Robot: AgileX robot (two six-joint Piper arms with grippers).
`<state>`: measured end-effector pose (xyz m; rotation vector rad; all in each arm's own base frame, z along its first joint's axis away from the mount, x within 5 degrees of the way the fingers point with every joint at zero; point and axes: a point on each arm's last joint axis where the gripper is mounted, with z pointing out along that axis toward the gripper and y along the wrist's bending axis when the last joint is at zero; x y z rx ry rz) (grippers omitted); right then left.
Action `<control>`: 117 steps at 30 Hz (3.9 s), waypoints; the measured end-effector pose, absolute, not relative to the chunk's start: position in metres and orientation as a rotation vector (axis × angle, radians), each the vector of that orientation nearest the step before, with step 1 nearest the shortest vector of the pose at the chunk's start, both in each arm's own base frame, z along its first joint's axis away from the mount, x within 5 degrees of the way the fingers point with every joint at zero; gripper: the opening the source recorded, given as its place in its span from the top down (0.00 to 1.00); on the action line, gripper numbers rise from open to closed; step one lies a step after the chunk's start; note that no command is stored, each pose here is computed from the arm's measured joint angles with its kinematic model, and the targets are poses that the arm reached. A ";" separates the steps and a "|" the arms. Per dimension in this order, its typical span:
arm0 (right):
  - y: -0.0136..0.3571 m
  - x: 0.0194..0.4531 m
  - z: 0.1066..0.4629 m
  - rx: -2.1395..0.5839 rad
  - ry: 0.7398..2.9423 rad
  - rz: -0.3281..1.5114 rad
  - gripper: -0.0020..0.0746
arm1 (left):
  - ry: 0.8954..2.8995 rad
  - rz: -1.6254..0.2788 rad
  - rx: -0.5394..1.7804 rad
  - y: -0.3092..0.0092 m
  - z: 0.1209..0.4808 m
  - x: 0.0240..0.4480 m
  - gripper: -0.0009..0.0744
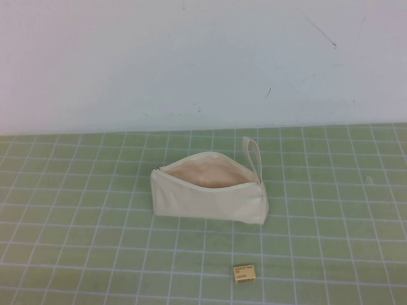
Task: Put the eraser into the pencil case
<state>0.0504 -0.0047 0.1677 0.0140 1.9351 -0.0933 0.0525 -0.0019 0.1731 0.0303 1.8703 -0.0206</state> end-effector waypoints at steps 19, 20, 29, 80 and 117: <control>-0.005 0.051 0.168 0.014 1.933 -0.093 0.97 | 1.870 -0.021 0.030 -0.002 0.173 0.053 0.99; -0.005 0.051 0.168 0.014 1.933 -0.093 0.97 | 1.870 -0.021 0.030 -0.002 0.173 0.053 0.99; -0.005 0.051 0.168 0.014 1.930 -0.093 0.97 | 1.870 -0.021 0.030 -0.002 0.173 0.053 0.99; -0.002 0.029 0.311 -0.128 1.234 -0.285 0.97 | 1.870 -0.021 0.030 -0.002 0.173 0.053 0.99; 0.099 0.223 0.250 -1.086 2.572 0.415 0.97 | 1.870 -0.021 0.030 -0.002 0.173 0.053 0.99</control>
